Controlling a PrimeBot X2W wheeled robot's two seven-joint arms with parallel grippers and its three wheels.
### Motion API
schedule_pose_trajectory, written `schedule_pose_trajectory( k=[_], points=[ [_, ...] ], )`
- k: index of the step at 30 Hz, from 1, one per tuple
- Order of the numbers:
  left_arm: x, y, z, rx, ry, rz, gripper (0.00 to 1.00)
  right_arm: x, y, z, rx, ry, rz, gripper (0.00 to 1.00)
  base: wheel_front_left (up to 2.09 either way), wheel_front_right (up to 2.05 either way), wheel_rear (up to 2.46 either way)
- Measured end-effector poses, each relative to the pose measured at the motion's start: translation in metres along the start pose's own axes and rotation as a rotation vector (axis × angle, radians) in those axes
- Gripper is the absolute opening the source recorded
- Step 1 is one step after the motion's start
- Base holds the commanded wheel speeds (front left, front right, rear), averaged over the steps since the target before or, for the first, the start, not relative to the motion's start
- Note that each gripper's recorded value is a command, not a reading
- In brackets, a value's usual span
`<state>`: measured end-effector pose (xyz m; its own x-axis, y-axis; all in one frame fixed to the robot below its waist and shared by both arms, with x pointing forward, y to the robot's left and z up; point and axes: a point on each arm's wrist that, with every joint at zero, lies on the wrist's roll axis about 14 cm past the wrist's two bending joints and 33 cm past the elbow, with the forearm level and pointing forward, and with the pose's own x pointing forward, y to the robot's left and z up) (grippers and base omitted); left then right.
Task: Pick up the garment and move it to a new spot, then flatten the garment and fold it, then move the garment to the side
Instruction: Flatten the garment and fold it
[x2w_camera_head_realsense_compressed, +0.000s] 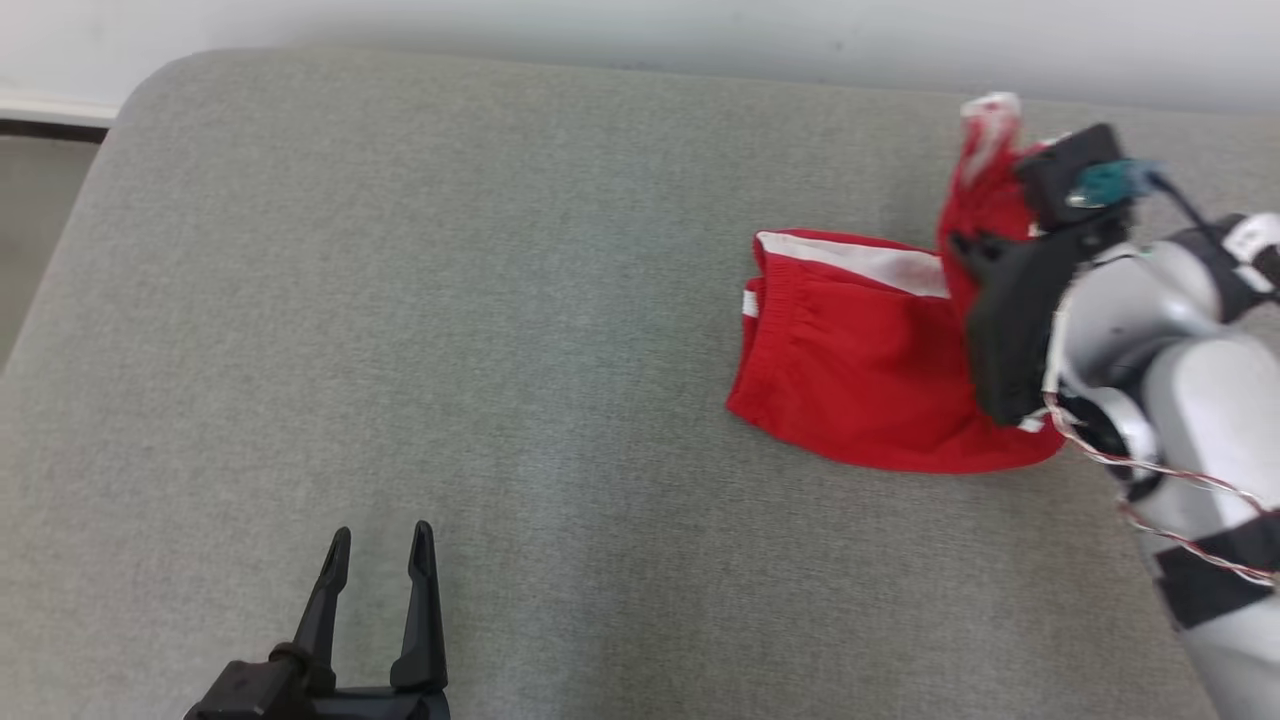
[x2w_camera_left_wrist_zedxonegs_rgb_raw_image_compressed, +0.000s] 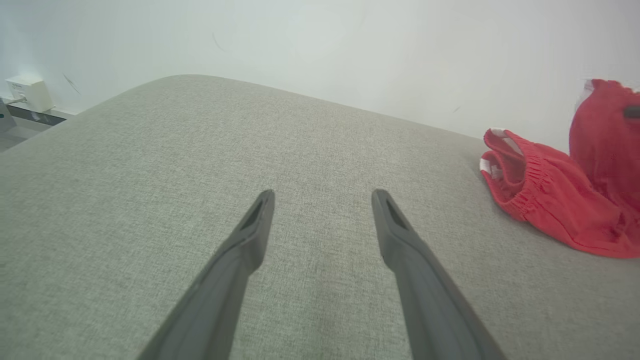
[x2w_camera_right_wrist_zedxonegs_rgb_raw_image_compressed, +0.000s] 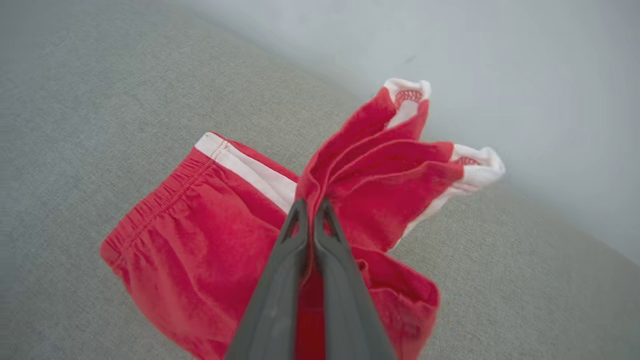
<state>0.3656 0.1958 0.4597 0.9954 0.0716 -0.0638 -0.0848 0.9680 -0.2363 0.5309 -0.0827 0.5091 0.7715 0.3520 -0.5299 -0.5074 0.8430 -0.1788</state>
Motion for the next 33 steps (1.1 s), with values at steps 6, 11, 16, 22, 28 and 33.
schedule_pose_trajectory(
  k=[6, 11, 16, 22, 28, 33],
  points=[
    [-0.004, 0.009, 0.001, -0.007, -0.001, 0.037, 1.00, 0.027, 0.045, 0.000, -0.020, 0.042, 0.131, 0.00, 0.00, 0.00, 0.00],
    [-0.010, 0.018, 0.002, -0.017, -0.002, 0.075, 1.00, 0.039, 0.076, -0.007, -0.033, 0.082, 0.218, 0.00, 0.00, 0.00, 0.00],
    [-0.013, 0.020, 0.004, -0.016, -0.005, 0.086, 1.00, 0.042, 0.090, -0.011, -0.025, 0.093, 0.259, 0.41, 0.00, 0.00, 0.00],
    [-0.015, 0.016, 0.005, -0.022, -0.010, 0.071, 1.00, 0.023, 0.107, 0.044, 0.242, -0.139, 0.375, 1.00, 0.00, 0.00, 0.00],
    [-0.014, 0.010, 0.010, -0.009, -0.026, 0.048, 1.00, 0.013, 0.037, 0.044, 0.311, -0.263, 0.178, 1.00, 0.00, 0.00, 0.00],
    [-0.014, 0.007, 0.012, -0.011, -0.034, 0.037, 1.00, 0.014, -0.007, 0.003, 0.276, -0.212, 0.013, 0.00, 0.00, 0.00, 0.00]
  ],
)
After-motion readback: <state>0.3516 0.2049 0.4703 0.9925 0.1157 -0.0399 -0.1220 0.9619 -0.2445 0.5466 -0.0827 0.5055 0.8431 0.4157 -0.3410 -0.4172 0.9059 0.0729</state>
